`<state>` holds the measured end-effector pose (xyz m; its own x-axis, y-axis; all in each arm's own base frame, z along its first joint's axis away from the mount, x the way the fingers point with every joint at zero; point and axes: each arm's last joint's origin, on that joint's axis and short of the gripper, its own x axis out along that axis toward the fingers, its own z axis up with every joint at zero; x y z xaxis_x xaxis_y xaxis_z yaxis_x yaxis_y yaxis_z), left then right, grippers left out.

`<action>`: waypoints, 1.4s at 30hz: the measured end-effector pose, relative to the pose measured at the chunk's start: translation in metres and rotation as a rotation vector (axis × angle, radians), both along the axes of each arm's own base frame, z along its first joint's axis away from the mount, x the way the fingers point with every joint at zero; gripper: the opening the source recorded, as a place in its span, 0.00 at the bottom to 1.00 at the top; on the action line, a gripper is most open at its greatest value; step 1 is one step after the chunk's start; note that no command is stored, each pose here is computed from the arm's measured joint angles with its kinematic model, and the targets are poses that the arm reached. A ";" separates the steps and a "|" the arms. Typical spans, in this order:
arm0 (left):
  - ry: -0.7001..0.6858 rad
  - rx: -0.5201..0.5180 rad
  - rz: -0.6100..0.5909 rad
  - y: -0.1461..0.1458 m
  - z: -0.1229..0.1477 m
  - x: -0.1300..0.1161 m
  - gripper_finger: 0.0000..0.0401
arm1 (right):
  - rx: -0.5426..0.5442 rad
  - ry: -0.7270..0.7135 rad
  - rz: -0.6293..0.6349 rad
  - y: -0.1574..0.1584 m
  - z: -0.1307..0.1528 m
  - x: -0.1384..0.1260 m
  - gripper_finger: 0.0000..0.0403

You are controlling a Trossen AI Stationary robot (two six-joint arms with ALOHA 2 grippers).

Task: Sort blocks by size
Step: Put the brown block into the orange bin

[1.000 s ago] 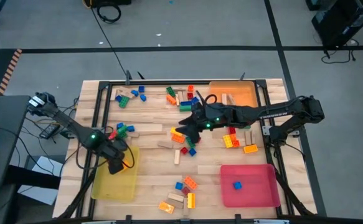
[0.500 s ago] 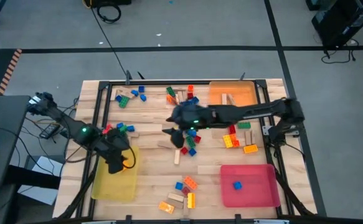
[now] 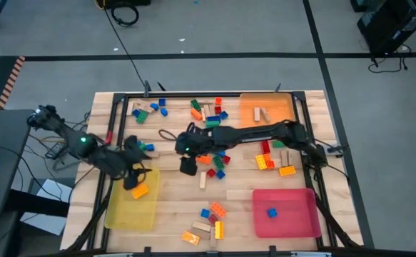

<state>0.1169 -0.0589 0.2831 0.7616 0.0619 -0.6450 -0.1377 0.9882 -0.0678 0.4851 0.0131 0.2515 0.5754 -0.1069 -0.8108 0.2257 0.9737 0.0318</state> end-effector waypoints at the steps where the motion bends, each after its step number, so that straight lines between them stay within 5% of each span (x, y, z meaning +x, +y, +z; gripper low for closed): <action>1: -0.026 -0.010 -0.006 0.003 0.000 -0.004 0.54 | 0.010 0.031 0.006 -0.001 -0.009 0.002 0.66; 8: -0.249 -0.054 -0.080 0.013 -0.004 -0.020 0.54 | 0.055 0.176 0.014 -0.008 -0.060 0.011 0.63; 13: -0.267 -0.056 -0.084 0.013 -0.009 -0.021 0.54 | 0.080 0.225 0.023 -0.009 -0.082 0.015 0.58; 42: -0.255 -0.090 -0.056 0.012 -0.011 -0.019 0.54 | 0.103 0.189 0.043 -0.003 -0.100 0.016 0.54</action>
